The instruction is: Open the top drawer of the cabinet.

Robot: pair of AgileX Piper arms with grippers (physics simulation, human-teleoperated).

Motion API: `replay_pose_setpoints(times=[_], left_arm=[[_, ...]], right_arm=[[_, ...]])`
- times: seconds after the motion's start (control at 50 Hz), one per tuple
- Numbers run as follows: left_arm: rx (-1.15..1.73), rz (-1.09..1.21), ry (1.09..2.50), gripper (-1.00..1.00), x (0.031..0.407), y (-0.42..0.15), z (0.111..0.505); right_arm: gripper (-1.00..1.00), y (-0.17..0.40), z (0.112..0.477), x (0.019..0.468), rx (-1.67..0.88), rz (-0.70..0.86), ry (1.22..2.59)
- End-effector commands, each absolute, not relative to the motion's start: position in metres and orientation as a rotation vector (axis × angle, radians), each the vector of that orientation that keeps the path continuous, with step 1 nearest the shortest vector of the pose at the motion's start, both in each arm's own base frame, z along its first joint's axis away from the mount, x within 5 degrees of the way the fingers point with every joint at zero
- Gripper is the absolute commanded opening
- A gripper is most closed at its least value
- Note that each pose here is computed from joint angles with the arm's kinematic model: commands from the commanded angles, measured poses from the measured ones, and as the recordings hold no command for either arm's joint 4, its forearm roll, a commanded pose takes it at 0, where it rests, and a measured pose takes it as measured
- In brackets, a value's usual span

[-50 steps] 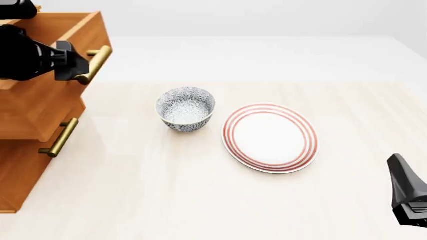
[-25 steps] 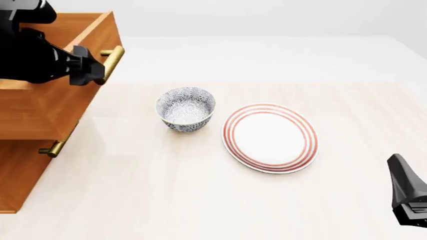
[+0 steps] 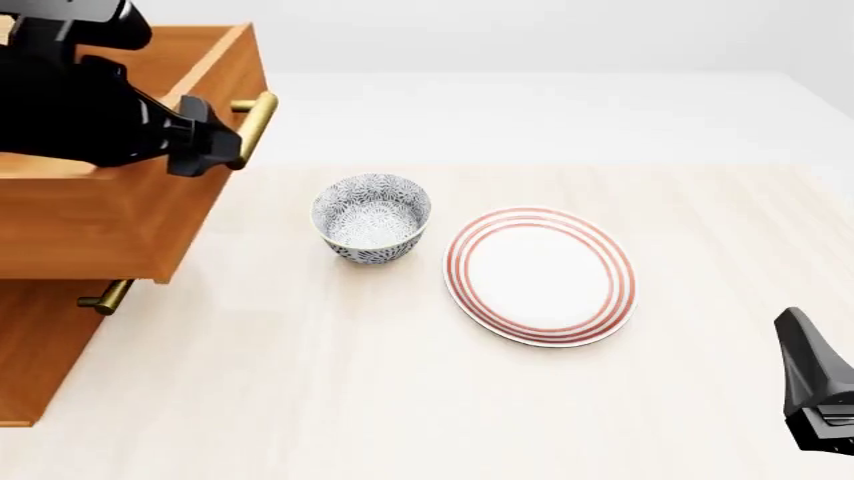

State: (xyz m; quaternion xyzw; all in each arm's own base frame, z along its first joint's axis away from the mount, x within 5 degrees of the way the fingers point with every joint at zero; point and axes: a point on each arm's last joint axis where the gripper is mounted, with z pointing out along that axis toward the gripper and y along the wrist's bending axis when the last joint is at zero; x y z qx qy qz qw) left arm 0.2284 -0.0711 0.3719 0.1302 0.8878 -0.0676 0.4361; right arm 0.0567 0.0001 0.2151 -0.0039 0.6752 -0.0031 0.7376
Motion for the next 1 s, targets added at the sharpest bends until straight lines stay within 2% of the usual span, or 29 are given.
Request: replay_pose_setpoints(times=[0.02,1.0], left_arm=[[0.374,-0.176,2.191,1.0,0.226,-0.077,0.376],[0.468,-0.178,2.141,1.0,0.22,-0.086,0.397]], right_arm=[[1.0,0.0,0.215,0.057,-0.009,-0.007,1.482],[1.0,0.0,0.215,0.057,-0.009,-0.007,1.482]])
